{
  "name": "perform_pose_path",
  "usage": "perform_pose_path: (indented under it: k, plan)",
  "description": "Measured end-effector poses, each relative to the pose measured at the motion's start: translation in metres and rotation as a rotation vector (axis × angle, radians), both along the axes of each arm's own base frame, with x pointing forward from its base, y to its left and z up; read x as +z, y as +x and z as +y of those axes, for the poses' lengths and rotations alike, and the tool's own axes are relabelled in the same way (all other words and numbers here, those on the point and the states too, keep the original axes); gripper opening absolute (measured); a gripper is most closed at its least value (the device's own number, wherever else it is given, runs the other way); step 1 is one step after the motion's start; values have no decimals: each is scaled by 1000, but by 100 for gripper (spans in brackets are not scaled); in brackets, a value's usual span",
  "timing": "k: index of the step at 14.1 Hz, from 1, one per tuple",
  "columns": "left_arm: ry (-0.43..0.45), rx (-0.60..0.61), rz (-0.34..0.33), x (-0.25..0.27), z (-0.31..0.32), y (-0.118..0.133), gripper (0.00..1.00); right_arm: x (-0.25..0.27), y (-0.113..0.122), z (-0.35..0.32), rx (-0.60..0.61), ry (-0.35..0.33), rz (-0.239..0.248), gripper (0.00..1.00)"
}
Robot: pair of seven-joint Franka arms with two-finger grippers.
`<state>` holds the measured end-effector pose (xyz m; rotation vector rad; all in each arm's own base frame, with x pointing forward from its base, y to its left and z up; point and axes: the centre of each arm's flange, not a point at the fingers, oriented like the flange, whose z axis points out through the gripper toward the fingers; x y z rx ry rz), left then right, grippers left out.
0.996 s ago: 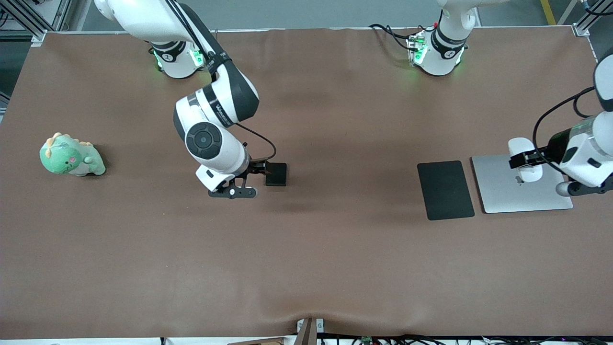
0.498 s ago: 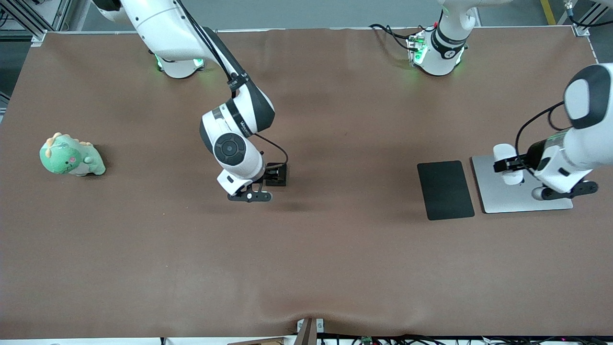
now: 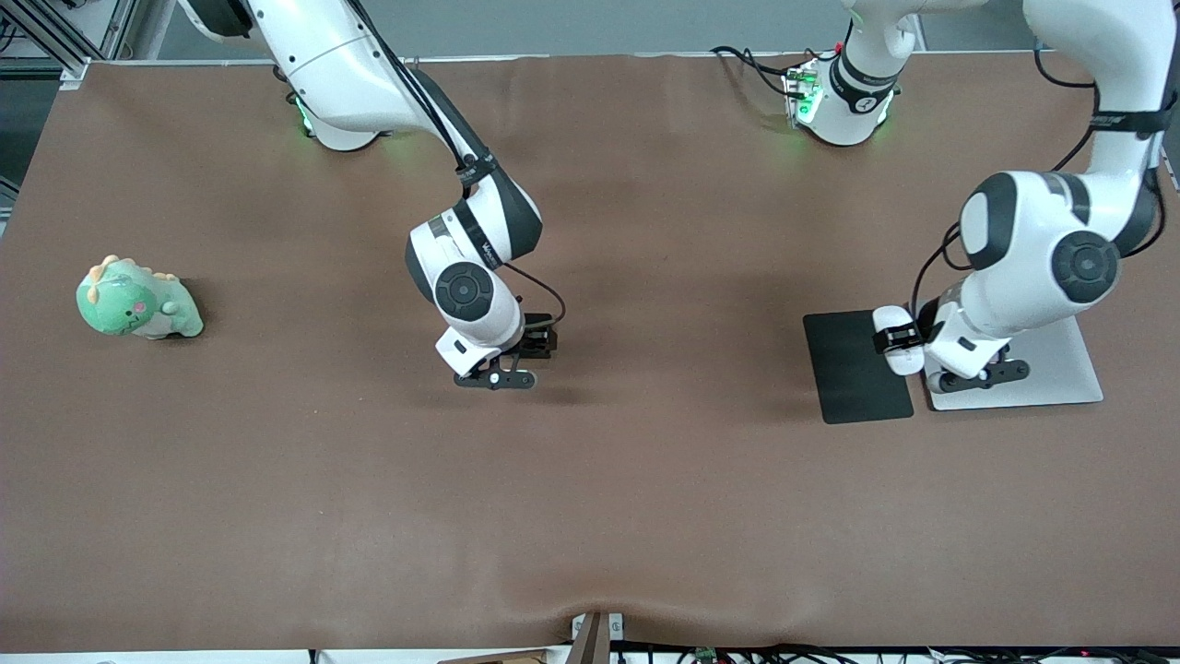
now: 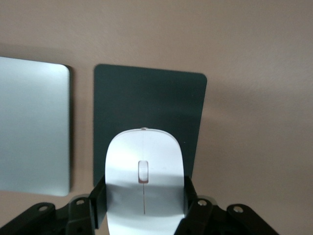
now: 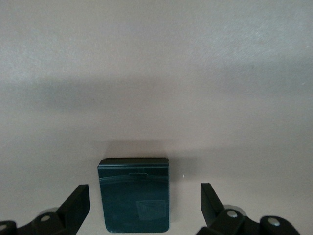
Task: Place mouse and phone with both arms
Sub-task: 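Lower the mouse onto the dark pad and open the left gripper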
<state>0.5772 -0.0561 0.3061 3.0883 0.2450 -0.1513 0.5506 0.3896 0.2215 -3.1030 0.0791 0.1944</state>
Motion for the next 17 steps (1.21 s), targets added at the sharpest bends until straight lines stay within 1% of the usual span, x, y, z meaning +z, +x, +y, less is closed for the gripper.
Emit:
perform_pose_path:
  k: [6,9,10,13,14,16,17]
  plan:
    - [24,-57,-7,-85,-1,13,62,-24,-19,14,-13,-10,-4,100]
    - [43,-97,7,-109,-1,15,62,-26,-23,17,-13,-9,-9,100]
    - [44,-110,10,-111,-1,15,67,-29,-24,17,-14,-5,-18,100]
    - [48,-131,10,-113,-2,17,94,-41,-29,12,-17,-5,-27,100]
    - [48,-131,3,-111,-2,19,100,-43,-30,12,-19,-6,-27,100]
    - [53,-132,-11,-90,-1,32,100,-44,-33,16,-33,-7,-28,100]
    - [59,-137,0,-68,1,39,100,-43,-35,19,-37,-5,-33,100]
